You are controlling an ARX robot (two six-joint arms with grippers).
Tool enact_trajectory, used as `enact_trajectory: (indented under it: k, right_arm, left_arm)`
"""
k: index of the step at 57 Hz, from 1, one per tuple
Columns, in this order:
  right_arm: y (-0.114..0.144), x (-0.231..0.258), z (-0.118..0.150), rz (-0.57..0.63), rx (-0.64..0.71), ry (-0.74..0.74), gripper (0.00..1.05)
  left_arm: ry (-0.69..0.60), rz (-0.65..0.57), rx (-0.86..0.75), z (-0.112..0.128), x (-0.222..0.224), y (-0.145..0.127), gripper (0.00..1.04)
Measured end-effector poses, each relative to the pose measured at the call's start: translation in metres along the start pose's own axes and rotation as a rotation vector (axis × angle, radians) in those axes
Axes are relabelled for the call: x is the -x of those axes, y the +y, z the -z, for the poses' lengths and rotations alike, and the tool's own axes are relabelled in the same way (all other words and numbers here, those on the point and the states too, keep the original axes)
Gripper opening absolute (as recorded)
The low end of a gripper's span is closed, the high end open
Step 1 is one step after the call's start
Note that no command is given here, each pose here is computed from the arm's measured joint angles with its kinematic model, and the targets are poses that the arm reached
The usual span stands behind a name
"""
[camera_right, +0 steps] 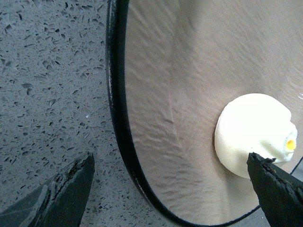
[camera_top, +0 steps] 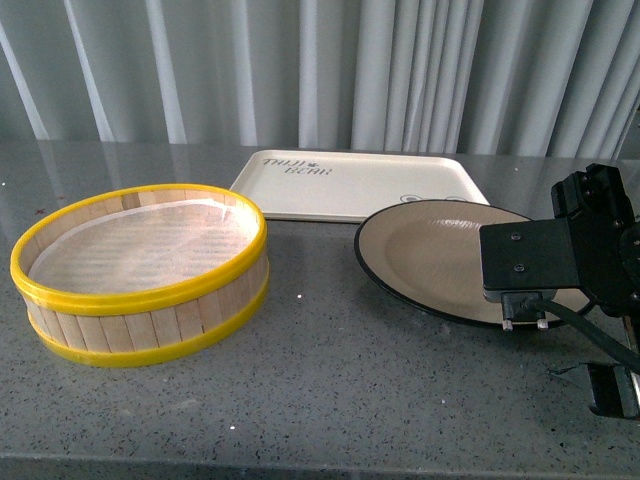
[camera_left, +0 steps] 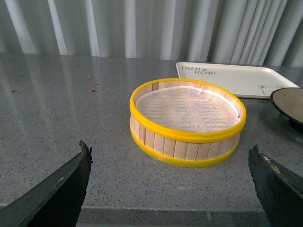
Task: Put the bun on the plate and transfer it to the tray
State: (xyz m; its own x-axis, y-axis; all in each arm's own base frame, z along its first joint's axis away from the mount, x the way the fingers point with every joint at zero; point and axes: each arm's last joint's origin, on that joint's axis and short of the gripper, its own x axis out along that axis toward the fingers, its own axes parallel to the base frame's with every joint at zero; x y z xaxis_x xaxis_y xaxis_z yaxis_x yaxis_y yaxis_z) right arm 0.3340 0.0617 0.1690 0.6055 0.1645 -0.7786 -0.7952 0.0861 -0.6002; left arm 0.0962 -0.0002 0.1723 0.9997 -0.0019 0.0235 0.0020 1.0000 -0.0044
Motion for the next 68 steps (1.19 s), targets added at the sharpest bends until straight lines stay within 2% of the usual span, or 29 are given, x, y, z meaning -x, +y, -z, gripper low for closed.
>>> enact_trajectory:
  k: [10, 21, 26, 35, 42, 52, 68]
  right_arm:
    - [0.001, -0.003, -0.003, -0.002, 0.023, -0.004, 0.94]
    - [0.0, -0.004, -0.011, 0.004, 0.047, -0.017, 0.64]
    - [0.001, -0.004, -0.014, 0.001, 0.06, -0.019, 0.46]
    - [0.004, -0.005, -0.016, 0.001, 0.087, -0.019, 0.23]
    - [0.002, 0.002, -0.018, 0.045, 0.115, -0.019, 0.12]
    - [0.0, 0.013, -0.017, 0.124, 0.118, -0.008, 0.04]
    - [0.012, 0.018, -0.009, 0.181, 0.181, 0.006, 0.04]
  left_arm:
    - [0.0, 0.0, 0.0, 0.0, 0.0, 0.0, 0.98]
    - [0.0, 0.0, 0.0, 0.0, 0.0, 0.0, 0.98]
    - [0.0, 0.0, 0.0, 0.0, 0.0, 0.0, 0.98]
    - [0.0, 0.0, 0.0, 0.0, 0.0, 0.0, 0.98]
    - [0.0, 0.0, 0.0, 0.0, 0.0, 0.0, 0.98]
    - [0.0, 0.0, 0.0, 0.0, 0.0, 0.0, 0.98]
    - [0.0, 0.0, 0.0, 0.0, 0.0, 0.0, 0.98]
